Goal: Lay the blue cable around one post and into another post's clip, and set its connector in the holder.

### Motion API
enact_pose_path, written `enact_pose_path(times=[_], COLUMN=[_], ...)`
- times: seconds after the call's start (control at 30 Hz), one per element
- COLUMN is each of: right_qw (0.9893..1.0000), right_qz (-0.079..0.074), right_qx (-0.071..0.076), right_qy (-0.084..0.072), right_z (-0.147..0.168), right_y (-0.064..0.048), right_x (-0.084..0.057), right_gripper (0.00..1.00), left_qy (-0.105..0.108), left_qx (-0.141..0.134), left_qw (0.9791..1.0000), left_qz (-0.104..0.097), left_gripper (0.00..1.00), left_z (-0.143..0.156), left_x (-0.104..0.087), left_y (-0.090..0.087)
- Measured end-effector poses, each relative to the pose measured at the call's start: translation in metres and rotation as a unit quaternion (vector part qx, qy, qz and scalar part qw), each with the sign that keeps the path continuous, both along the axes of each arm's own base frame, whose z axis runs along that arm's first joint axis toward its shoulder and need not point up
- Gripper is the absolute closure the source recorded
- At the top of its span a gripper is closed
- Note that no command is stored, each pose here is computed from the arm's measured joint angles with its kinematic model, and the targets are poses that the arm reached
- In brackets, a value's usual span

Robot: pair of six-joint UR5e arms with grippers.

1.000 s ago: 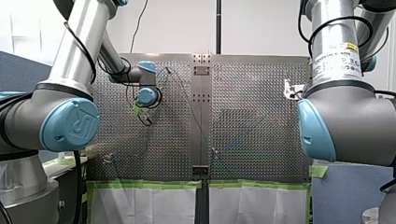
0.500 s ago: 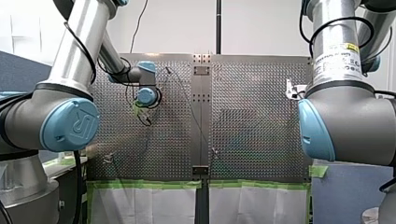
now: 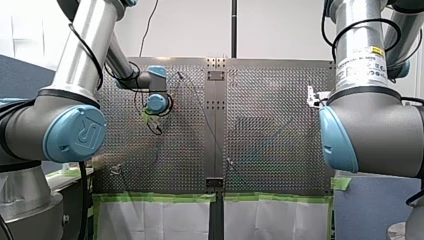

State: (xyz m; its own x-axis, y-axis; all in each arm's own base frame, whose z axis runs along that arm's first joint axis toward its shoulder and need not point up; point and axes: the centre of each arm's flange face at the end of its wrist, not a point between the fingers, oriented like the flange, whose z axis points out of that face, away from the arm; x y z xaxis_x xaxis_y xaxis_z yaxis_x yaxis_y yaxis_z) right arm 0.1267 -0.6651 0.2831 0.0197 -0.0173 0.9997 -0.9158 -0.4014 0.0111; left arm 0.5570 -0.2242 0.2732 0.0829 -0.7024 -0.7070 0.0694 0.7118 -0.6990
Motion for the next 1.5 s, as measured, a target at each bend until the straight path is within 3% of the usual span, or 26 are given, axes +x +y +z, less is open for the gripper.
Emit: enact_pose_path(times=[0.23,1.5], right_qw=[0.9999,0.9992], right_qz=[0.009,0.011], right_qx=[-0.006,-0.028], right_qy=[-0.002,-0.025], right_z=[0.000,-0.003], right_y=[-0.001,-0.011], right_x=[0.002,0.001], right_gripper=[1.00,1.00], left_qy=[0.000,0.000], left_qx=[0.000,0.000], left_qw=[1.0000,1.0000], left_qz=[0.000,0.000], left_gripper=[0.01,0.01], left_z=[0.000,0.000], left_x=[0.000,0.001], left_y=[0.000,0.002])
